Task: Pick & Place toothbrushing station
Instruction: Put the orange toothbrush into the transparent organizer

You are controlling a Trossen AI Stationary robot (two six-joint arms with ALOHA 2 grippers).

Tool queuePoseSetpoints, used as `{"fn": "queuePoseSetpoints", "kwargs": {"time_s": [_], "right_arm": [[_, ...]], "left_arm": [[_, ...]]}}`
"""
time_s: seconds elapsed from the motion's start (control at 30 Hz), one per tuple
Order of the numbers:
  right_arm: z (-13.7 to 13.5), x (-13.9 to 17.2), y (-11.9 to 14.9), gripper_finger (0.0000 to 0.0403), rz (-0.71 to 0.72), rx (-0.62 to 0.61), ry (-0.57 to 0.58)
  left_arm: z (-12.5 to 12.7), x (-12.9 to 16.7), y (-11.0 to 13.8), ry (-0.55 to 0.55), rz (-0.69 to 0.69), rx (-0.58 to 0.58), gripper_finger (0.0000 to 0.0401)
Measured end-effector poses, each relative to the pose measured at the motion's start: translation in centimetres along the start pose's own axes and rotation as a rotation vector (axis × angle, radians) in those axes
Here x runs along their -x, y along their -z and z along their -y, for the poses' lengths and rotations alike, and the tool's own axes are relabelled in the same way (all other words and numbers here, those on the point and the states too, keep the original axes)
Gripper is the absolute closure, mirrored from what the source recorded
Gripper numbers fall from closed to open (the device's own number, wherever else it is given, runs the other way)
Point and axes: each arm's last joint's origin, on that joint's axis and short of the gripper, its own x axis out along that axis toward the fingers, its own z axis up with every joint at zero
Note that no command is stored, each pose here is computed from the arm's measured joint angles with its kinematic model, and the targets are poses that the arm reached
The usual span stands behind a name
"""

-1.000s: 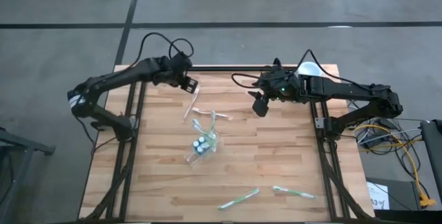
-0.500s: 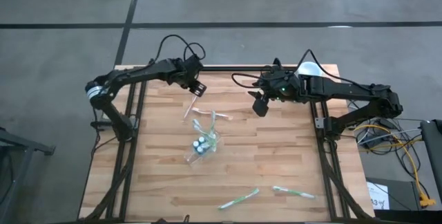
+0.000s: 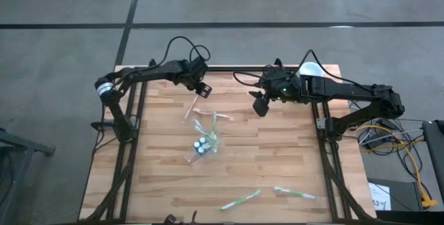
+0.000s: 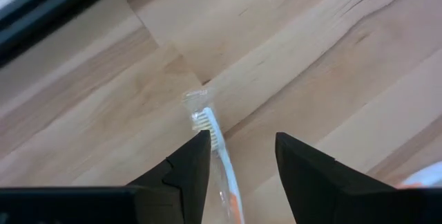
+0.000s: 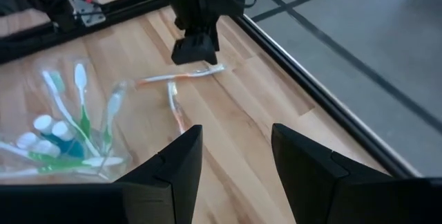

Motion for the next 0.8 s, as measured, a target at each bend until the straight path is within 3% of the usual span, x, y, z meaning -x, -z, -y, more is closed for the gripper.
{"fn": "queuePoseSetpoints", "kwargs": {"time_s": [0.13,0.6,0.8], "right_arm": [[0.0,0.0,0.0,0.0234,-0.001,-0.063,0.0],[0.0,0.0,0.0,0.0234,-0.002,-0.051,-0.003],[0.0,0.0,0.0,0.0234,-0.002,-0.051,-0.003]], "left_arm": [[-0.1,-0.8,0.1,-0.008,-0.024,0.0,0.0234],[-0.2,-3.9,0.6,-0.04,-0.107,-0.028,0.0234],[-0.2,-4.4,0.3,-0.031,-0.083,-0.036,0.0234]]}}
